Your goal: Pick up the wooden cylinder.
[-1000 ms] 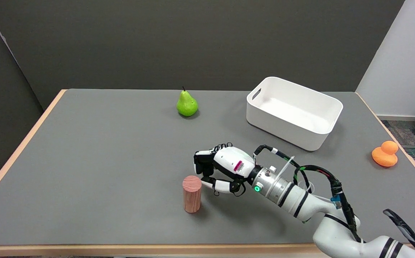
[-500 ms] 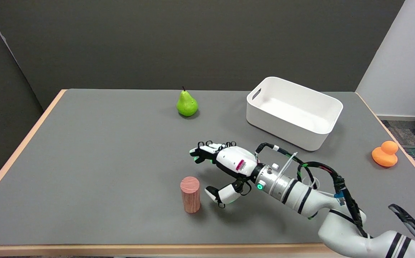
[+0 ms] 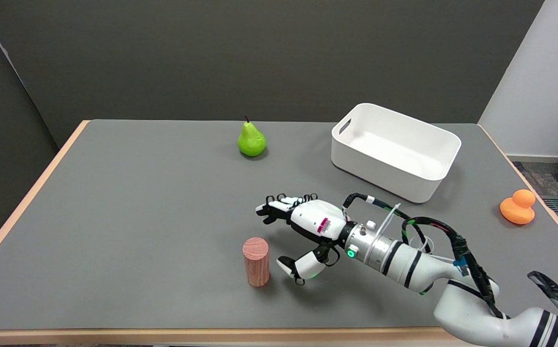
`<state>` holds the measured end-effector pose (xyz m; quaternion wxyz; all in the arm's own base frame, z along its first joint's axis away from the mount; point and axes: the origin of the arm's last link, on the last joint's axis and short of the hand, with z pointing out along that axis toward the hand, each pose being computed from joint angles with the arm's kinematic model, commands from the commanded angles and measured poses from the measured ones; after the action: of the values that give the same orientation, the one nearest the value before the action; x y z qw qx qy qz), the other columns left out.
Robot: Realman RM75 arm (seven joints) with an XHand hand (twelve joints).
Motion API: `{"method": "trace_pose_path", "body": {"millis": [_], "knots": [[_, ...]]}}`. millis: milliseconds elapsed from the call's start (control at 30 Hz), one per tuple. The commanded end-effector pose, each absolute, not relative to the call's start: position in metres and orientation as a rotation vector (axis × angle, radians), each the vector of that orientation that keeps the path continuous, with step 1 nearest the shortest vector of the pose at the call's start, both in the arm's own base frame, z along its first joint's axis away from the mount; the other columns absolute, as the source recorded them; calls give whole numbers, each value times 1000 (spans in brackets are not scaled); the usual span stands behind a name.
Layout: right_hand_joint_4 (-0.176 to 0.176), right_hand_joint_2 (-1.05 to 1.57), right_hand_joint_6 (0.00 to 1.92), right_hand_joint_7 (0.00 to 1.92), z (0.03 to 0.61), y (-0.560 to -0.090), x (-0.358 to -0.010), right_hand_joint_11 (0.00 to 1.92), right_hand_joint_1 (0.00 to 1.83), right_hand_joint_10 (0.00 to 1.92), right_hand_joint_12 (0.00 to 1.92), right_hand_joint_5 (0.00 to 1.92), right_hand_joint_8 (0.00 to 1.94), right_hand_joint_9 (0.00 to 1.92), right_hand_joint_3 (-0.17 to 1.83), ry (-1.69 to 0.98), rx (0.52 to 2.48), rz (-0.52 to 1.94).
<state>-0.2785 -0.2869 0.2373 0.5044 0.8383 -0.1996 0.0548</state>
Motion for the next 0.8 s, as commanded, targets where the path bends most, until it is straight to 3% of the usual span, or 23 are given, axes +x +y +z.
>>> {"method": "trace_pose_path", "body": {"millis": [33, 800], "knots": [[-176, 583, 438, 328, 238, -273, -271, 285, 955, 780, 1481, 184, 441, 187, 976, -490, 2037, 52], [-176, 593, 444, 249, 218, -251, -254, 271, 802, 760, 1495, 135, 456, 148, 932, -691, 2081, 382]]}}
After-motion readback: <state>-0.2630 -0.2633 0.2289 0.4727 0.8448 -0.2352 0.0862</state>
